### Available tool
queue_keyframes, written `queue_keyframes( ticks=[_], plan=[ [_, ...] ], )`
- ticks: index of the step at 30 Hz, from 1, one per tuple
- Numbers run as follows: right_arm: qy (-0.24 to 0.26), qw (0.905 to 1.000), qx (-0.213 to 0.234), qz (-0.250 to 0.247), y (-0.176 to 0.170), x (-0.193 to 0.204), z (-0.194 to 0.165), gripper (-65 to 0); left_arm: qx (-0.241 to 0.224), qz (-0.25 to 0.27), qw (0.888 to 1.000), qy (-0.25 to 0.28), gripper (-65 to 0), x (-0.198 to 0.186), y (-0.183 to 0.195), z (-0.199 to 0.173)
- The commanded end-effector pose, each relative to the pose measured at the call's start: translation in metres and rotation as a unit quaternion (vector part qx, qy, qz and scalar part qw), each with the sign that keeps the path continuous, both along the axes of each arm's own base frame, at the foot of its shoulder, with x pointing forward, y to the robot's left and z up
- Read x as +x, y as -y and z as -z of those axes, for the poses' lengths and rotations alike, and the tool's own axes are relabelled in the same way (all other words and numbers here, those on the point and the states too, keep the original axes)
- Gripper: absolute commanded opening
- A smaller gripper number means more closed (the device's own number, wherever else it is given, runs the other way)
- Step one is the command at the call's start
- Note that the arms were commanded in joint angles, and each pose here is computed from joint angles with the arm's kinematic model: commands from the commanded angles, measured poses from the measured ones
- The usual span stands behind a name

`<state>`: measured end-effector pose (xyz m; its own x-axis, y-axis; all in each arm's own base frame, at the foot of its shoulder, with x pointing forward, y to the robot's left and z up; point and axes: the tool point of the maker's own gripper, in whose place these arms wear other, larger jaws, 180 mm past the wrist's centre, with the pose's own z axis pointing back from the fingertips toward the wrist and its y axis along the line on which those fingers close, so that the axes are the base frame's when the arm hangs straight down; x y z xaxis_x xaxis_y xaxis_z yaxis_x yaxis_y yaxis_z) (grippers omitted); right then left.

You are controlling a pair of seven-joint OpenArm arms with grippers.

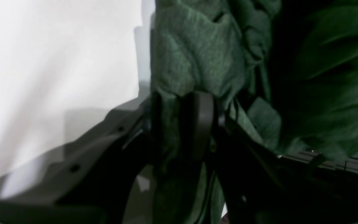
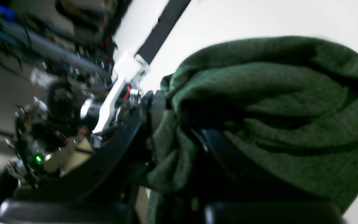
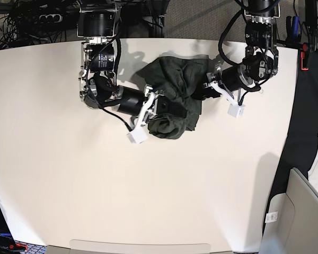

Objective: Fold the T-shirt properly
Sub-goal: 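Grasp the shirt's end with the right gripper and fold it toward the left gripper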

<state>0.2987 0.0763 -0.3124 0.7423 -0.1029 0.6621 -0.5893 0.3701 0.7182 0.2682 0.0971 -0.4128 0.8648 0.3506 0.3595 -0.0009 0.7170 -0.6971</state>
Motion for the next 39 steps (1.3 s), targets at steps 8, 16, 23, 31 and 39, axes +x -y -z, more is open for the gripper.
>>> queue_keyframes(
  ticks=[8,16,23,31,39],
  plan=[
    [0.03,0.9983,-0.01,-0.048,-0.028,-0.008,-0.01,-50.0,0.021,-0.012,1.0,0.004,-48.0,0.004,-0.01,0.002],
    [0.056,0.9916,-0.071,-0.093,-0.009,-0.019,-0.004,-31.2,0.022,-0.014,1.0,0.007,-47.9,0.007,-0.011,0.001],
    [0.066,0.9916,-0.088,-0.067,0.03,-0.011,-0.005,-31.3,0.022,-0.015,1.0,0.008,-47.9,0.008,-0.011,0.0],
    [0.093,0.9864,-0.132,-0.03,0.08,-0.017,-0.011,-31.3,0.022,-0.015,1.0,0.008,-47.9,0.007,-0.011,0.0],
    [0.093,0.9797,-0.171,-0.047,0.08,-0.025,0.003,-31.3,0.022,-0.013,1.0,0.008,-47.8,0.007,-0.01,0.001]
  ],
)
